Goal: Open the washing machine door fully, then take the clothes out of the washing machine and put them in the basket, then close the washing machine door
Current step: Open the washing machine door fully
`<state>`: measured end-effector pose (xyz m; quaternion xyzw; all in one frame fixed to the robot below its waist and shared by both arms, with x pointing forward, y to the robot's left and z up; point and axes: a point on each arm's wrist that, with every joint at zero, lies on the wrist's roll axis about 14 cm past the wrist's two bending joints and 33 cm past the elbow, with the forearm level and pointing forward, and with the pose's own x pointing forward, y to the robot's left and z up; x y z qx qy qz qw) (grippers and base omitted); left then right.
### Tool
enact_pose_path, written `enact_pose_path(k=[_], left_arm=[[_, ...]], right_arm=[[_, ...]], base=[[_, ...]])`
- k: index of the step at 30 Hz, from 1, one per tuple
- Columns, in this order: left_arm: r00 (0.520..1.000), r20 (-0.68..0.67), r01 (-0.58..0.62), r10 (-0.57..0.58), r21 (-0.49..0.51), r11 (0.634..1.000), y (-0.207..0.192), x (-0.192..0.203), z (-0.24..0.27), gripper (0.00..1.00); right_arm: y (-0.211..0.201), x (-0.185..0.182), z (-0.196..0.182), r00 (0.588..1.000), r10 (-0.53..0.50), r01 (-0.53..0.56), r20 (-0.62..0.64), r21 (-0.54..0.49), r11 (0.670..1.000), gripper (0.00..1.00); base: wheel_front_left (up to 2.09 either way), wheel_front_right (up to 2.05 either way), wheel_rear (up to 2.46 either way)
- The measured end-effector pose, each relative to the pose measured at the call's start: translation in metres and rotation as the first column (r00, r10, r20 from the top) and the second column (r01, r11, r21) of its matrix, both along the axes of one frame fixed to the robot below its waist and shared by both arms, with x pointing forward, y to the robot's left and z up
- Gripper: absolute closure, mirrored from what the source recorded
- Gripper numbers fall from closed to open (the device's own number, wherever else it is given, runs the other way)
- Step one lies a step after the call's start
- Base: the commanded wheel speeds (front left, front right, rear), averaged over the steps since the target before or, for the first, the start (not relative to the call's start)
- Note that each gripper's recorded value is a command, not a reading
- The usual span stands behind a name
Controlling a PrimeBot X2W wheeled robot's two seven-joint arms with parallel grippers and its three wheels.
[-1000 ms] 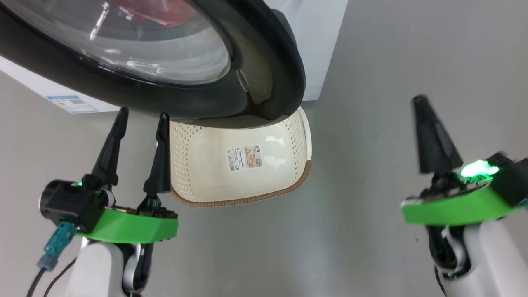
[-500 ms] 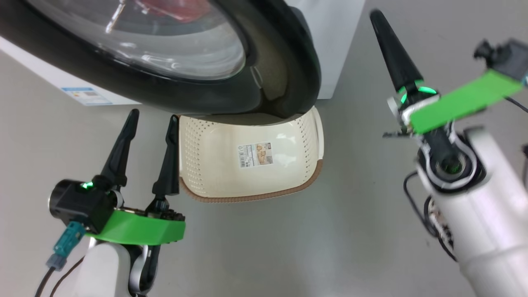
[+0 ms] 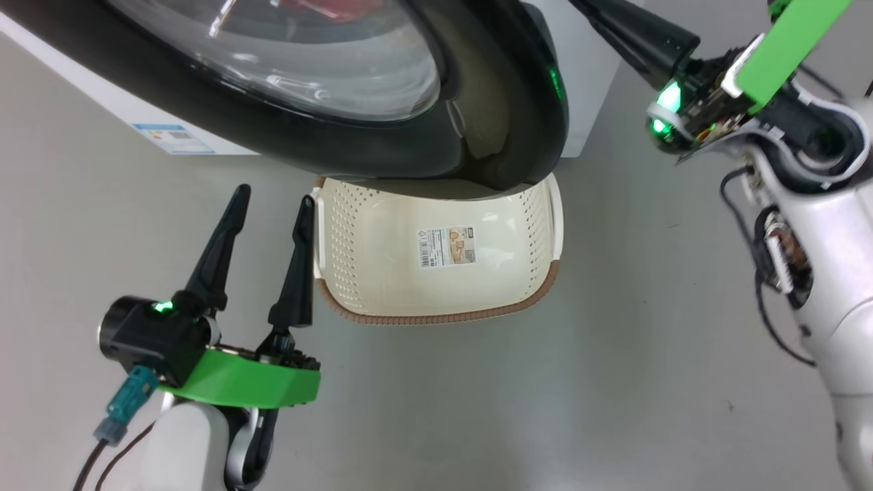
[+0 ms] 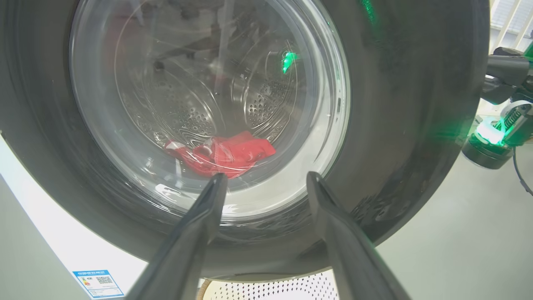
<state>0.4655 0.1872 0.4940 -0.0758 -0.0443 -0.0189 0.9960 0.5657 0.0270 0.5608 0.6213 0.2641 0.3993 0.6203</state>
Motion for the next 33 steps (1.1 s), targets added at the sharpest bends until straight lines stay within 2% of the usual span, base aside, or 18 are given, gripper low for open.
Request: enact_pose_path(k=[7,16,26,33], left_arm=[[1.000,-0.012,-0.014,0.014,0.006,1.000,0.005,-0.002,-0.003,0.00],[0.999,0.005,-0.035,0.035,0.005,0.999,0.010,-0.004,0.004,0.00],[0.995,0.055,-0.085,0.084,0.013,0.996,0.025,-0.016,0.028,0.00],[0.990,0.047,-0.134,0.133,0.011,0.991,0.039,-0.039,0.031,0.00]], right_arm=[[0.017,-0.012,-0.006,0.987,0.159,-0.157,0.020,-0.085,0.984,1.00],[0.025,-0.031,-0.004,0.969,0.240,-0.228,0.053,-0.161,0.960,1.00],[0.040,-0.066,-0.012,0.948,0.316,-0.308,0.019,-0.175,0.935,1.00],[0.059,-0.098,-0.010,0.921,0.390,-0.383,0.011,-0.164,0.909,1.00]], base=[[0.00,0.00,0.00],[0.00,0.00,0.00],[0.00,0.00,0.00],[0.00,0.00,0.00]])
